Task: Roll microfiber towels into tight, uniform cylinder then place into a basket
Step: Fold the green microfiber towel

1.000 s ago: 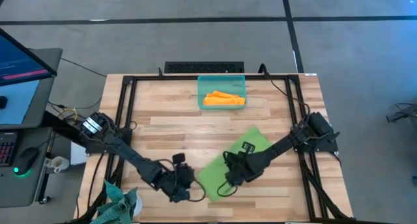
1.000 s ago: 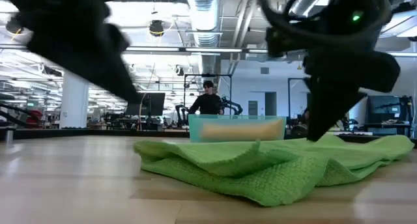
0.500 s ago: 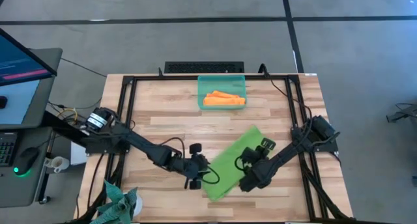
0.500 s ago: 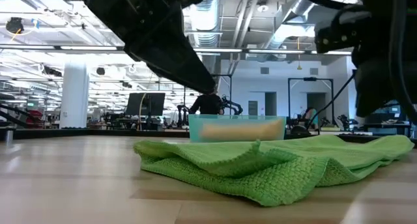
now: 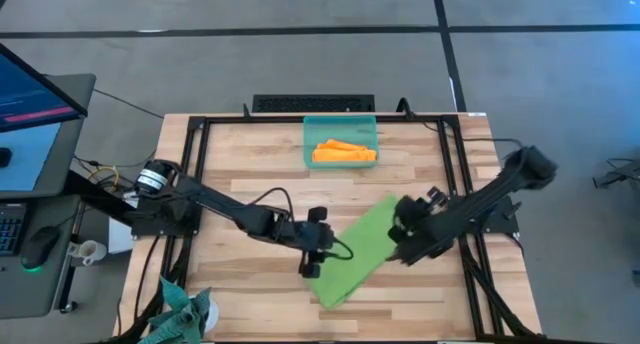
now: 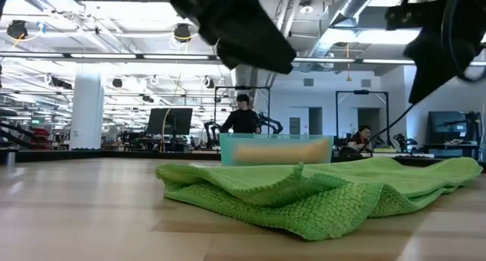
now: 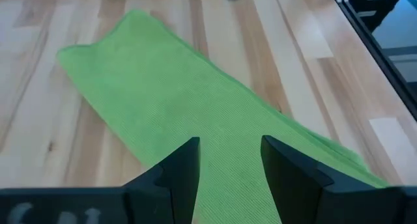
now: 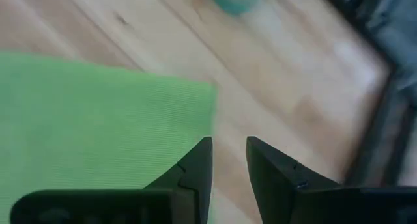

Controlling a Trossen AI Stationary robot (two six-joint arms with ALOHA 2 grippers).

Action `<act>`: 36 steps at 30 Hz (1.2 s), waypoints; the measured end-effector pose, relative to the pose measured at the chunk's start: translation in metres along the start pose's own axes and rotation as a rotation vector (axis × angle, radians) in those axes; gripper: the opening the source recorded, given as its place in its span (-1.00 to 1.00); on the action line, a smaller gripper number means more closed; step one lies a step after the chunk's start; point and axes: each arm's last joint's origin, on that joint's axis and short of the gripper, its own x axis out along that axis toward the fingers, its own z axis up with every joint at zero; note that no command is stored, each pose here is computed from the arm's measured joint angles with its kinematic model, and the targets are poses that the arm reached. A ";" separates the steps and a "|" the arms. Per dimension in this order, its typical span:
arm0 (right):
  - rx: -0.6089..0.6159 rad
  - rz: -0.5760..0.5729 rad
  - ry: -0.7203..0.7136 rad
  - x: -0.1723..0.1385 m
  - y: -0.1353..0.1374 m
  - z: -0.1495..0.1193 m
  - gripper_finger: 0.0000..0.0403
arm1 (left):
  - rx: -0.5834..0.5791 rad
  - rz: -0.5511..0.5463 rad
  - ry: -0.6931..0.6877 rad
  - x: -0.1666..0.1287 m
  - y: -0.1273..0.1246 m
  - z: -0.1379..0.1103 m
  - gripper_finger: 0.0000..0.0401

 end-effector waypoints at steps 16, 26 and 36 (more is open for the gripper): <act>0.312 0.422 0.011 0.033 -0.023 -0.030 -0.41 | 0.022 -0.065 0.002 0.010 0.003 -0.002 -0.23; 0.282 0.440 -0.013 0.036 -0.021 -0.022 -0.41 | 0.098 -0.078 -0.045 0.049 0.011 -0.009 -0.23; 0.249 0.448 -0.017 0.036 -0.018 -0.021 -0.41 | -0.003 -0.086 0.040 0.080 0.040 -0.034 -0.23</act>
